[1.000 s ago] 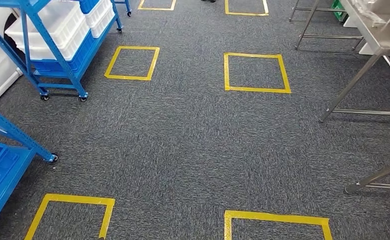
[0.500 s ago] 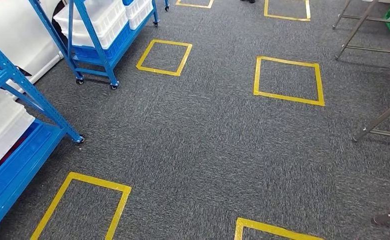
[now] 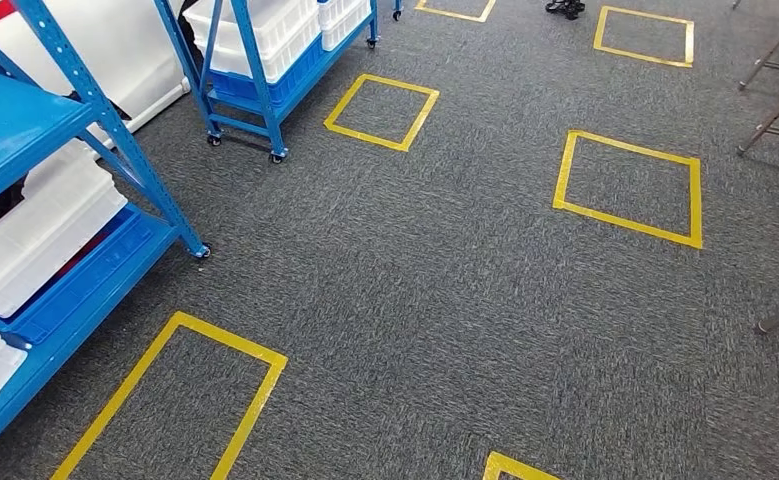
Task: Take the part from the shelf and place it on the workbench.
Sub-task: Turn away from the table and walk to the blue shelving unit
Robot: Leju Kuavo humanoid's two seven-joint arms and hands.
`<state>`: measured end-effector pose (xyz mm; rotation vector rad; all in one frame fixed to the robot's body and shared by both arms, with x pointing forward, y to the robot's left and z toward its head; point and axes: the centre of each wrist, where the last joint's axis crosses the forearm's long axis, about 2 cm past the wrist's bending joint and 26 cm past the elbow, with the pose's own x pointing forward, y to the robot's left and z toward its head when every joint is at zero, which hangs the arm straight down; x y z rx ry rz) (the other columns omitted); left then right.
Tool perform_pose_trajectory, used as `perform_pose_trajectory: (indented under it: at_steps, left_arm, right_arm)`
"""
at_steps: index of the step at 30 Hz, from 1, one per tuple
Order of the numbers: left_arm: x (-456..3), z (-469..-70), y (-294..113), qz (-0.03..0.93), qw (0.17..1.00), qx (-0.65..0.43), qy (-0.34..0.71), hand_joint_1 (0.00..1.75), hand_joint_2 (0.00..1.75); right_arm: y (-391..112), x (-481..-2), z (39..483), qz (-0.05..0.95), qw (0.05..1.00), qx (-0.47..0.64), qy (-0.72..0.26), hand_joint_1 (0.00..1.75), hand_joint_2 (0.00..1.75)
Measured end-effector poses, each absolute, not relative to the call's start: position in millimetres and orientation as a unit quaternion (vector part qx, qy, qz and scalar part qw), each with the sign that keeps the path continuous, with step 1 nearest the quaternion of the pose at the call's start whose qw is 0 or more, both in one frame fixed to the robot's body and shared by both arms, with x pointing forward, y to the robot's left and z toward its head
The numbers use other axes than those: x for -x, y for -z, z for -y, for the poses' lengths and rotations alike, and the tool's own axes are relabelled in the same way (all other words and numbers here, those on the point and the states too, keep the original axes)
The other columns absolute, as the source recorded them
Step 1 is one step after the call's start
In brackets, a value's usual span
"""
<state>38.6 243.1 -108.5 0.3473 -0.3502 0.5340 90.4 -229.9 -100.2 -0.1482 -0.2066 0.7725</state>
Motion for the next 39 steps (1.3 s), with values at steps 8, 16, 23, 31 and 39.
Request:
perform_pose_trajectory:
  at_steps: [8,16,23,31,39]
  left_arm:
    - [-38,-262,110,0.184,0.943,-0.169,-0.220,0.00,0.00]
    - [-35,-293,112,0.205,0.964,-0.117,-0.119,0.00,0.00]
    - [-36,-313,112,0.215,0.967,-0.109,-0.079,0.00,0.00]
    - [-37,-313,112,0.221,0.968,-0.096,-0.065,0.00,0.00]
    - [-40,-308,112,0.233,0.967,-0.082,-0.060,0.00,0.00]
  right_arm:
    - [104,-84,253,0.122,0.939,0.073,-0.313,0.00,0.00]
    - [108,-70,299,0.142,0.963,0.088,-0.211,0.00,0.00]
    - [110,-52,310,0.128,0.973,0.098,-0.164,0.00,0.00]
    - [111,-48,310,0.118,0.974,0.101,-0.163,0.00,0.00]
    - [111,-41,307,0.101,0.977,0.100,-0.161,0.00,0.00]
